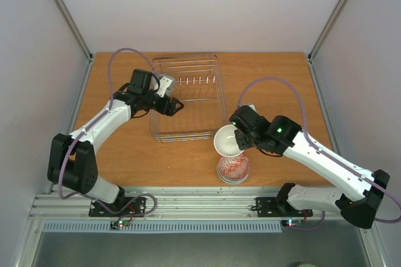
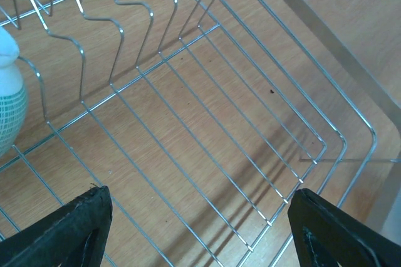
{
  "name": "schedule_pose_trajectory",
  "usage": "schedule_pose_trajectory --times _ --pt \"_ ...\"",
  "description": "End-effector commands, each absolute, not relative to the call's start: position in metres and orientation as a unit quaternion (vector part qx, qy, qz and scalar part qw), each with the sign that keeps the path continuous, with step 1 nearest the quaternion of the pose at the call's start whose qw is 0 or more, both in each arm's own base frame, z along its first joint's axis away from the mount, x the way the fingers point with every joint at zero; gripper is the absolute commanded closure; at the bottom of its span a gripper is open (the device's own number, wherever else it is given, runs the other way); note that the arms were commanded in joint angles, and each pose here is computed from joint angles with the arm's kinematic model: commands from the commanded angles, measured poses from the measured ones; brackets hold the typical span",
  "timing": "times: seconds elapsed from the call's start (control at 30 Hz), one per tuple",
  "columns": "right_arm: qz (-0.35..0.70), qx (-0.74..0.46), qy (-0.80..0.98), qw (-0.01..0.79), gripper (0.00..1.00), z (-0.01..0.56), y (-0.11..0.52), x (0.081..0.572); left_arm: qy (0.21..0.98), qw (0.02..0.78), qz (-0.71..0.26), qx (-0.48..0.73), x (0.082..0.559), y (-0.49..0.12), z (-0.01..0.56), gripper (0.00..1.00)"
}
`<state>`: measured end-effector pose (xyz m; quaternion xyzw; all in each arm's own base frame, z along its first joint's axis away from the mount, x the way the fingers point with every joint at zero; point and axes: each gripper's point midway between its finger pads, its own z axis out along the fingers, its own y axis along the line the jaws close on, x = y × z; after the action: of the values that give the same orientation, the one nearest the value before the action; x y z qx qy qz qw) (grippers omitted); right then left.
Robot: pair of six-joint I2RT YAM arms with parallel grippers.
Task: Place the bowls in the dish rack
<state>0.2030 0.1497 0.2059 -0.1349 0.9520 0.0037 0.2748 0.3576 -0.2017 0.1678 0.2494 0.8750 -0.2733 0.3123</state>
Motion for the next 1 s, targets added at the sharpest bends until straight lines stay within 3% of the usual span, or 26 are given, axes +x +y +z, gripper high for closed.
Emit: schedule_pose_trajectory --times 0.0,0.5,0.97 --pt "0.007 -0.170 0.933 0.317 0.99 0.223 0.175 0.228 0.856 0.337 -0.283 0.271 0.352 -0.210 0.199 0.23" --pt "0.016 -0.225 0.906 0.358 0.99 0.223 0.249 0.291 0.846 0.299 -0.318 0.305 0.328 -0.227 0.202 0.23" --pt "0.032 -0.228 0.890 0.393 0.99 0.234 0.273 0.330 0.844 0.285 -0.319 0.322 0.323 -0.237 0.191 0.23"
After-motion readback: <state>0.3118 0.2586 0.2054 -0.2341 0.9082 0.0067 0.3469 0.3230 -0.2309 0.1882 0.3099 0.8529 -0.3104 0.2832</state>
